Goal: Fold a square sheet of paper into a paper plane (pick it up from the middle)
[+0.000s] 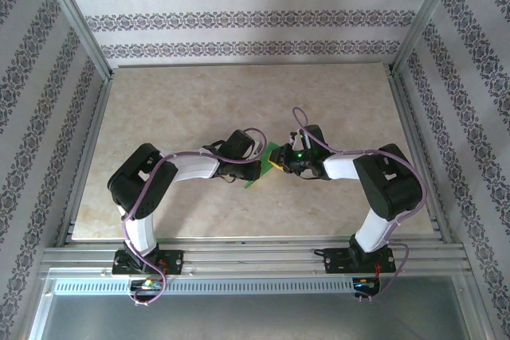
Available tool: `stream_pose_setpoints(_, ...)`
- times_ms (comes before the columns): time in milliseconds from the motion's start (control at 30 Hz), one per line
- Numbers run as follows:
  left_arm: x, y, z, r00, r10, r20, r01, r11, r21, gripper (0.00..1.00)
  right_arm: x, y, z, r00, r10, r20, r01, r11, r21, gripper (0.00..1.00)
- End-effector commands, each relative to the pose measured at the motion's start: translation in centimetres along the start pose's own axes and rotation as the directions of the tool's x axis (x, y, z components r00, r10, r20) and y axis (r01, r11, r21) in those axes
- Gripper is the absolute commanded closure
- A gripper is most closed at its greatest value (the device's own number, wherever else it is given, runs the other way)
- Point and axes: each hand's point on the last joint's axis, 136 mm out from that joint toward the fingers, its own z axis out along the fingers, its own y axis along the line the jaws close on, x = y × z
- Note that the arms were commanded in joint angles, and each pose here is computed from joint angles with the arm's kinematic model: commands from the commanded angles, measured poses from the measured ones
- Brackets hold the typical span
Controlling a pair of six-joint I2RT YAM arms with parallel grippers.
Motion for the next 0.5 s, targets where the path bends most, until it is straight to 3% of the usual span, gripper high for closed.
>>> stream_pose_setpoints(0, 1.6, 0.4, 0.6, 0.997, 0.012, -0.071, -0.014, 1.0, -0.027, 1.0, 0.6, 1.7, -0.1, 0.998, -0.058, -0.015, 0.058, 0.998, -0.037, 0.75)
stream_pose_setpoints(467, 1.8, 0.5, 0.6, 0.997, 0.012, -0.079, -0.014, 0.999, -0.03, 1.0, 0.9, -0.3, 1.7, 0.999, 0.011, -0.051, -0.008, 0.998, 0.06, 0.8)
